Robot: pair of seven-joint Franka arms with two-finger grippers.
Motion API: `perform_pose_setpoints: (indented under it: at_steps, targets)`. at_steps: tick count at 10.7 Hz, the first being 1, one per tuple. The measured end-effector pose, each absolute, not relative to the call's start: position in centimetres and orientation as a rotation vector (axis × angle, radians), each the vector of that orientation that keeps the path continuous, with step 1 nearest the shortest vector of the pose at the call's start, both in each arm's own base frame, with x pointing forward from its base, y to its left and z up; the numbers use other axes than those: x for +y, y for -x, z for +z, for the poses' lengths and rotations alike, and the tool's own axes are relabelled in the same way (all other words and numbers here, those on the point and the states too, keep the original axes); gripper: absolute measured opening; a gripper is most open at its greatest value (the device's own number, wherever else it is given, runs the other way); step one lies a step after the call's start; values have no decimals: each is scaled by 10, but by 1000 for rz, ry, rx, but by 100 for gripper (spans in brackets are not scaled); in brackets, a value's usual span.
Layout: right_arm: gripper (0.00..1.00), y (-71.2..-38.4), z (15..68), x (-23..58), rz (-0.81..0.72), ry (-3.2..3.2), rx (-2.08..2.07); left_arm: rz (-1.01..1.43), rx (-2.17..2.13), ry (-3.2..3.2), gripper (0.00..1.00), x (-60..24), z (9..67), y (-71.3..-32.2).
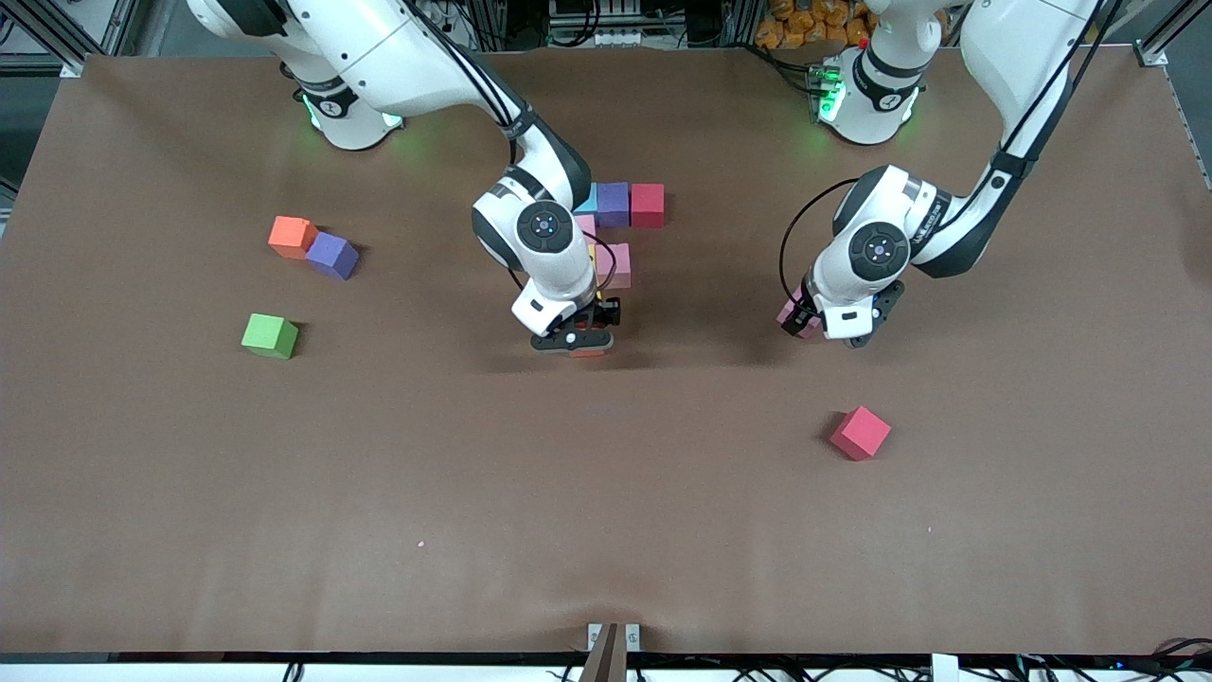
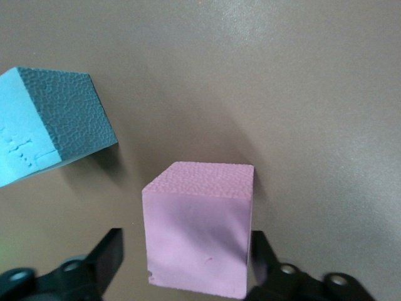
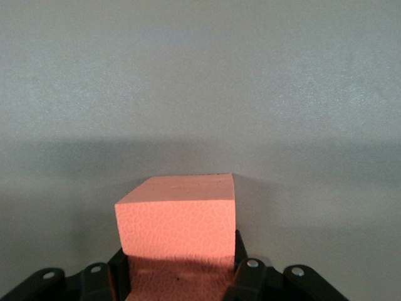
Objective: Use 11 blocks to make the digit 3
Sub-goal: 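Place orange below yellow with the right gripper while the left gripper grasps pink, then carry pink to the column with the left gripper while the right gripper retracts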
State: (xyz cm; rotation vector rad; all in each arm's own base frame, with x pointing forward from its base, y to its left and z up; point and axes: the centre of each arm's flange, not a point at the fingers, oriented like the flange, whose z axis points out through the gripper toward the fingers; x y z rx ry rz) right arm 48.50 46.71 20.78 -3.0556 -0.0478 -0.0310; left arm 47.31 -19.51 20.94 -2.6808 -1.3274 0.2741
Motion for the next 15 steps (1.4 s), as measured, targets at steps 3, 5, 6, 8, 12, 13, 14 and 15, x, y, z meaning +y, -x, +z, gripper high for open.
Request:
perform_pose_setpoints:
  at_steps: [3,5,6,8,12,13,14,15]
  targets:
    - [72,-485,208,467,-31,3056,-47,284,-1359,2673,62,-188,206,-479]
    - [99,-488,210,466,-39,3055,-42,278,-1395,2659,55,-188,208,-482]
    - [100,-491,214,467,-50,3049,-40,267,-1460,2629,54,-190,210,-485]
    - [100,-498,239,468,-102,3023,-33,237,-1590,2574,54,-215,220,-488]
    - [100,-553,353,409,-275,2959,106,183,-1678,2554,54,-288,239,-472]
    - [100,-572,382,374,-311,2963,112,190,-1681,2555,54,-292,240,-471]
    - [100,-587,408,337,-342,2974,98,206,-1694,2556,54,-299,243,-470]
    - [100,-599,432,298,-362,2993,82,227,-1715,2556,54,-313,247,-466]
